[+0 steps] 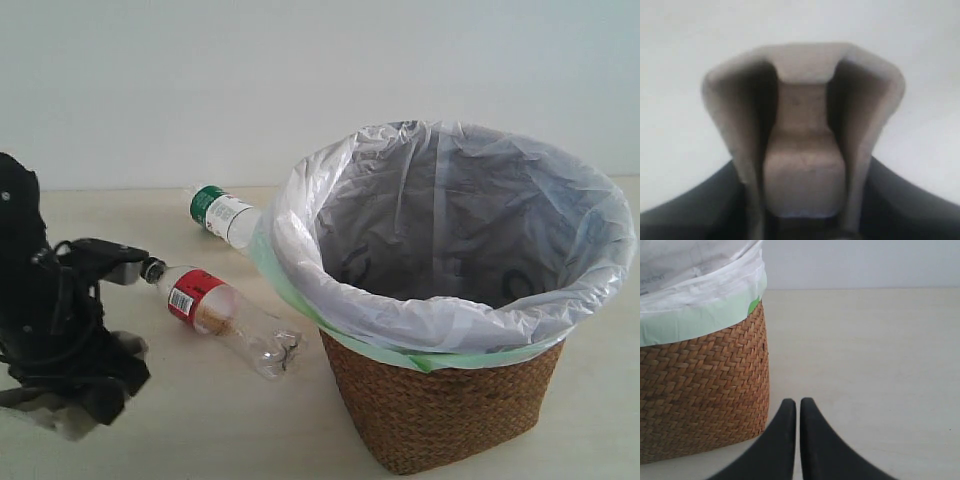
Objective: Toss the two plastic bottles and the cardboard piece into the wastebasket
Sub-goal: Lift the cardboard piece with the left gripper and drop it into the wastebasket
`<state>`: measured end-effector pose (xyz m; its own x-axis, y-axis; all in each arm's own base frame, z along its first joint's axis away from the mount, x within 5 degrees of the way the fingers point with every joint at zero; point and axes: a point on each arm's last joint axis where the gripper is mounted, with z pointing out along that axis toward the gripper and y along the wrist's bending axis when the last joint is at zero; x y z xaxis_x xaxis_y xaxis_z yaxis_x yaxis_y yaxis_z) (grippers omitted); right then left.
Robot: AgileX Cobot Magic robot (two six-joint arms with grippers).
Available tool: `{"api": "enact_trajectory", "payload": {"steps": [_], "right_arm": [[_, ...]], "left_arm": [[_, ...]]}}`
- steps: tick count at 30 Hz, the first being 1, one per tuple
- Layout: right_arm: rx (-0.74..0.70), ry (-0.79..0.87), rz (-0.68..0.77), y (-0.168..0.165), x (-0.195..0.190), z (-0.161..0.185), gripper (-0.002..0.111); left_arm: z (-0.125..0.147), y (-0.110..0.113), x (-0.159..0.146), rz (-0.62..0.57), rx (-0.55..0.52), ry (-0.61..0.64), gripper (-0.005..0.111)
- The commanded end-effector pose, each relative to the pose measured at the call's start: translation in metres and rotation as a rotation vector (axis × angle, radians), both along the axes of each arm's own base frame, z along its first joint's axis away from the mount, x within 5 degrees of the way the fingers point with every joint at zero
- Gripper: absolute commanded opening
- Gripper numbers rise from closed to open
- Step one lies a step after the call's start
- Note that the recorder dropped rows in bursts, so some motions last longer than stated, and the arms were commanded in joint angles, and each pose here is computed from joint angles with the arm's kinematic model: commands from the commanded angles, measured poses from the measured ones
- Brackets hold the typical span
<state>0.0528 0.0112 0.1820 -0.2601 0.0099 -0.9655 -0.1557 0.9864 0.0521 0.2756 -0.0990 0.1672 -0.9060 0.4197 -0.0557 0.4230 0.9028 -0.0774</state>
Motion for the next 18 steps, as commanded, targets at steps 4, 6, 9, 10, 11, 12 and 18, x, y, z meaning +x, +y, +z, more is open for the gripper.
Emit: {"api": "enact_trajectory", "payload": {"steps": [4,6,9,10,11,12,18], "right_arm": [[-0.009,-0.013,-0.006,-0.001,0.0,0.001,0.0],[-0.009,-0.013,-0.006,-0.001,0.0,0.001,0.0],[-0.009,-0.013,-0.006,-0.001,0.0,0.001,0.0],[-0.009,-0.013,-0.006,-0.001,0.0,0.001,0.0],[-0.009,-0.013,-0.006,-0.001,0.0,0.001,0.0],[-0.009,-0.013,-0.006,-0.001,0.0,0.001,0.0],[-0.009,-0.013,-0.006,-0.001,0.0,0.001,0.0]], "left_arm": [[0.083,0.053,-0.026,0.321,0.311,-0.246,0.004],[0.099,0.07,-0.034,0.41,0.372,-0.297,0.004],[0.116,0.099,-0.048,0.521,0.493,-0.301,0.004],[0.119,0.106,-0.049,0.542,0.505,-0.311,0.004],[0.12,0.11,-0.05,0.557,0.513,-0.313,0.004],[0.121,0.115,-0.051,0.577,0.514,-0.313,0.004],[0.116,0.113,-0.043,0.56,0.451,-0.309,0.004]]}}
